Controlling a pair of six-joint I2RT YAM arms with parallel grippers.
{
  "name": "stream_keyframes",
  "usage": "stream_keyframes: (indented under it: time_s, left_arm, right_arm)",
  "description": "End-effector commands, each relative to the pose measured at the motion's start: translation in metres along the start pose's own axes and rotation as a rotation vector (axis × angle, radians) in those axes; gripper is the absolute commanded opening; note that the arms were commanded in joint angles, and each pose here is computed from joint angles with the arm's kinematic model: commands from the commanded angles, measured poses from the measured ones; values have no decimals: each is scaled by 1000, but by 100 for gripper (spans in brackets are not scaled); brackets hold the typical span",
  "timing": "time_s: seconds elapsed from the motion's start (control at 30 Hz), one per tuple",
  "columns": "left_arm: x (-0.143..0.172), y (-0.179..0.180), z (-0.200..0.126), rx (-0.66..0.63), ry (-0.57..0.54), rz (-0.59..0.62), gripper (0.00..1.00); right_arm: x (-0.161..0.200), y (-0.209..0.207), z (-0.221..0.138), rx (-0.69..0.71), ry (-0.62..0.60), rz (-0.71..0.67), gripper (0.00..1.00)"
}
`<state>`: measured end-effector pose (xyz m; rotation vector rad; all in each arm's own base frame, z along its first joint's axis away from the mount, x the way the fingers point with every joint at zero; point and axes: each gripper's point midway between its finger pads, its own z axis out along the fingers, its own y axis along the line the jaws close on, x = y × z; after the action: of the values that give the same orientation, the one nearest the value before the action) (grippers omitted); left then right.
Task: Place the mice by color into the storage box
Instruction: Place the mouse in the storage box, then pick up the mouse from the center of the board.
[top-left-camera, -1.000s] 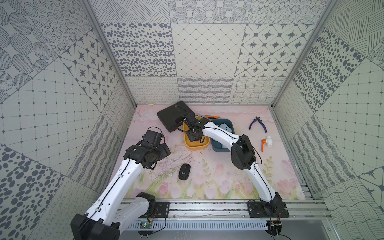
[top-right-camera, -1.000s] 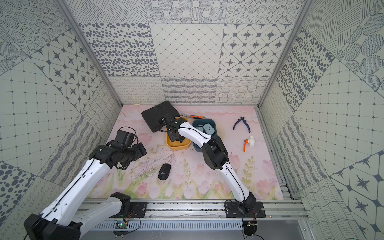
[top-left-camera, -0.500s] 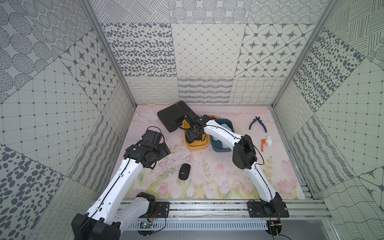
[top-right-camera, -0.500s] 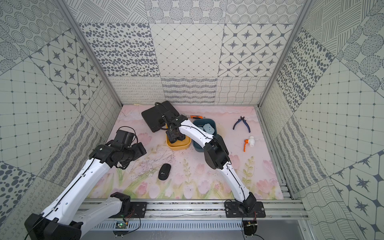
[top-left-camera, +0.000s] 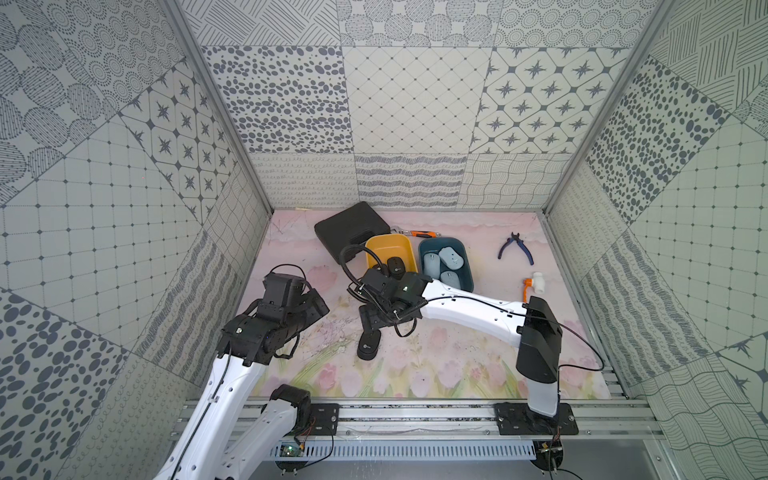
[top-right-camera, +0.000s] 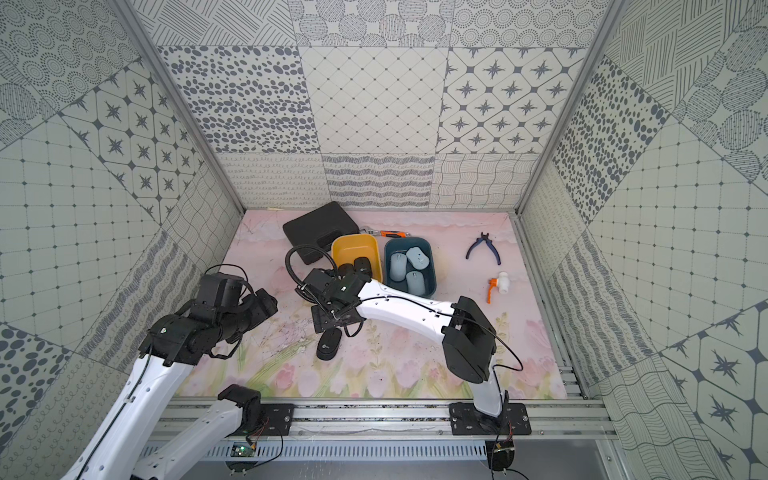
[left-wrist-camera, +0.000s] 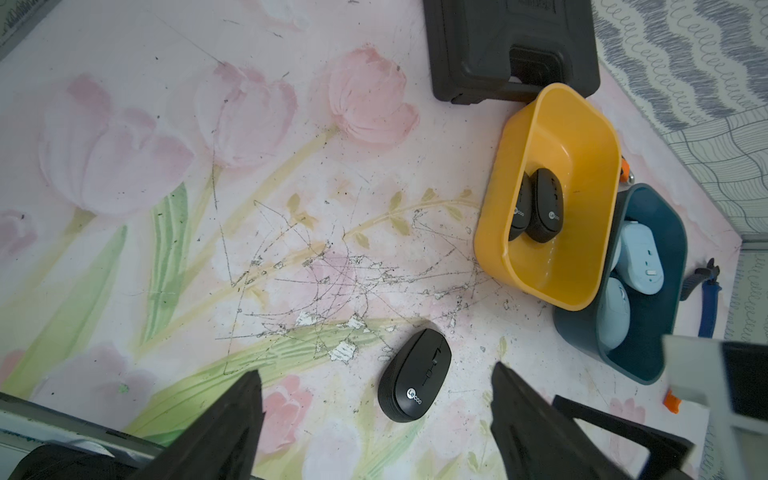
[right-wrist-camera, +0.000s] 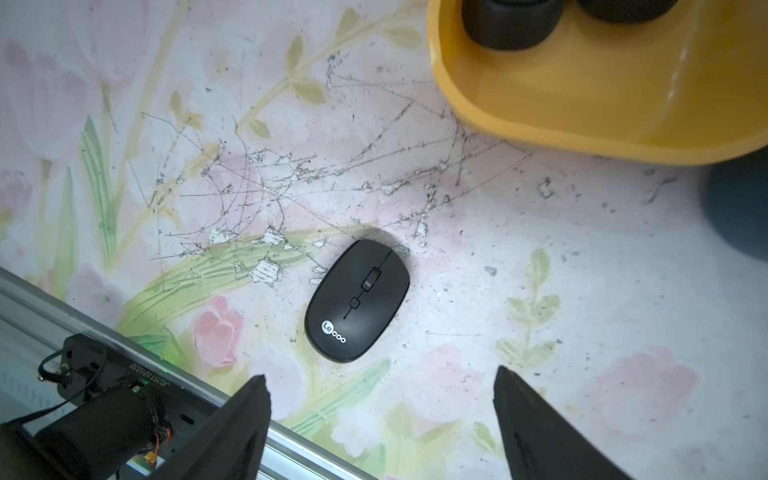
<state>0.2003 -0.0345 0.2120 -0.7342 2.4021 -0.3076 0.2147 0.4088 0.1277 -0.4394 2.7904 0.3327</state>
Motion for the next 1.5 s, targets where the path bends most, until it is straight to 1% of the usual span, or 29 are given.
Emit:
stream_keyframes:
  time_s: [0.0,0.17,0.27,0.47,0.63,0.8,0.93,1.07,1.13,1.27,1.47]
  left_arm:
    - [8,30,-17,-83,-22,-5,88]
    - [17,36,-19,-38,-39,-24,88]
    - [18,33,-22,2,-51,-40,88]
    - [18,27,-21,20,-38,-30,88]
    - [16,25,-21,31,-49,-27,88]
    - [18,21,-16,53,-37,-25,88]
    - [21,16,-11,74,-18,-28,89]
    - [20,12,-10,83,-13,-20,88]
    - [19,11,-10,86,-16,-20,89]
    - [19,10,-10,88,-15,-16,89]
    - [22,6,-11,111,3,-15,89]
  right_arm:
    - [24,5,29,34,85,160,88]
    - [33,18,48,42,108,267,83]
    - [34,29,59,36,141,276,83]
    - [32,45,73,27,169,279,83]
    - [39,34,82,94,194,278,83]
    - [37,27,74,111,167,300,82]
    - [38,24,72,139,181,302,82]
    - [37,24,63,141,164,306,82]
    - [38,22,67,146,166,305,82]
    - [40,29,81,114,187,316,82]
    - [40,29,94,127,217,325,82]
